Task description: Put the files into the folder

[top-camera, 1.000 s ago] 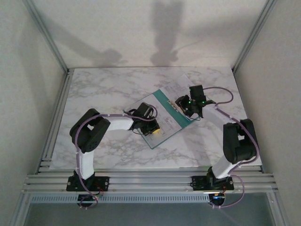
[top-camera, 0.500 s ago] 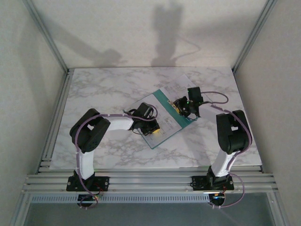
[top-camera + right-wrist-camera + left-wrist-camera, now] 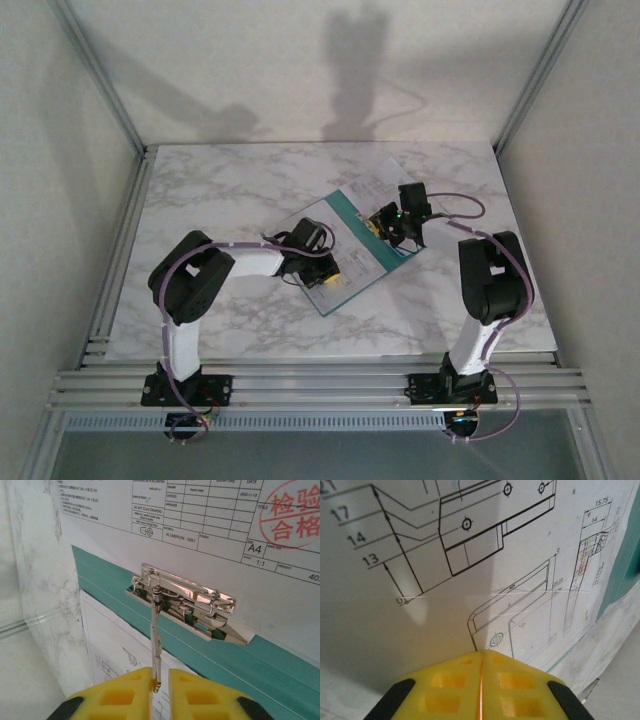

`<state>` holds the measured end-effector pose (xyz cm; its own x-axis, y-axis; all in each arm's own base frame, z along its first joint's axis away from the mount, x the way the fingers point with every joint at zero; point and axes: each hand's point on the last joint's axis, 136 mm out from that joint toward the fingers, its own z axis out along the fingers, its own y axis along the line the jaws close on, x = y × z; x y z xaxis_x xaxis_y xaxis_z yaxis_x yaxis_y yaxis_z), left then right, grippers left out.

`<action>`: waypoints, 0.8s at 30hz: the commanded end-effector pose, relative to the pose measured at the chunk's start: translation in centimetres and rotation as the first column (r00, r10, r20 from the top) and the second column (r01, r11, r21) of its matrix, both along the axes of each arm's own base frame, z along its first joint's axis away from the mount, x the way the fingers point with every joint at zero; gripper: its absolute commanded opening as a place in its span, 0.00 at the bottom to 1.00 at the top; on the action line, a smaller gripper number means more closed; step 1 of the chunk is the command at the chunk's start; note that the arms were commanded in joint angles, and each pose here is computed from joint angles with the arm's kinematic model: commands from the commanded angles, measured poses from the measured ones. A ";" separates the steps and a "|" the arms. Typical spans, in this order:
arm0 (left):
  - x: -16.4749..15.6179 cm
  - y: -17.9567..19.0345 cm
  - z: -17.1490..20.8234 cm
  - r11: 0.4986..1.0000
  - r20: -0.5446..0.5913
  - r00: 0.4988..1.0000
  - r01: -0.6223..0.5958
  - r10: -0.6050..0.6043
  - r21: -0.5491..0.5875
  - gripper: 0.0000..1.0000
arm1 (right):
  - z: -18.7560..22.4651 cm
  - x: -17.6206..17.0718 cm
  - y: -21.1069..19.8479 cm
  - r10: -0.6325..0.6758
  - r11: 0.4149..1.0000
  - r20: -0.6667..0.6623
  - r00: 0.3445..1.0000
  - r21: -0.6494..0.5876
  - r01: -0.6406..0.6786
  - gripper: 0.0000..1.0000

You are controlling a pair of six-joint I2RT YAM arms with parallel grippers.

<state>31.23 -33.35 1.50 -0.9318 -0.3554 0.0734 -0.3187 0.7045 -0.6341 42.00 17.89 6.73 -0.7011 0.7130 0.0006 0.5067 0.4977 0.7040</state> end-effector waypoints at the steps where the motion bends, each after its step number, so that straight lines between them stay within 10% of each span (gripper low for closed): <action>1: -2.1 3.2 -4.7 0.985 -0.084 0.996 -0.024 0.039 0.169 0.08 | 0.2 1.0 -0.2 -0.021 1.000 0.003 1.000 0.010 0.021 0.14; 24: -2.7 3.9 -4.8 0.983 -0.094 0.994 -0.041 0.059 0.178 0.08 | -4.2 -1.3 -3.9 -0.002 0.995 -0.002 1.000 -0.100 0.002 0.00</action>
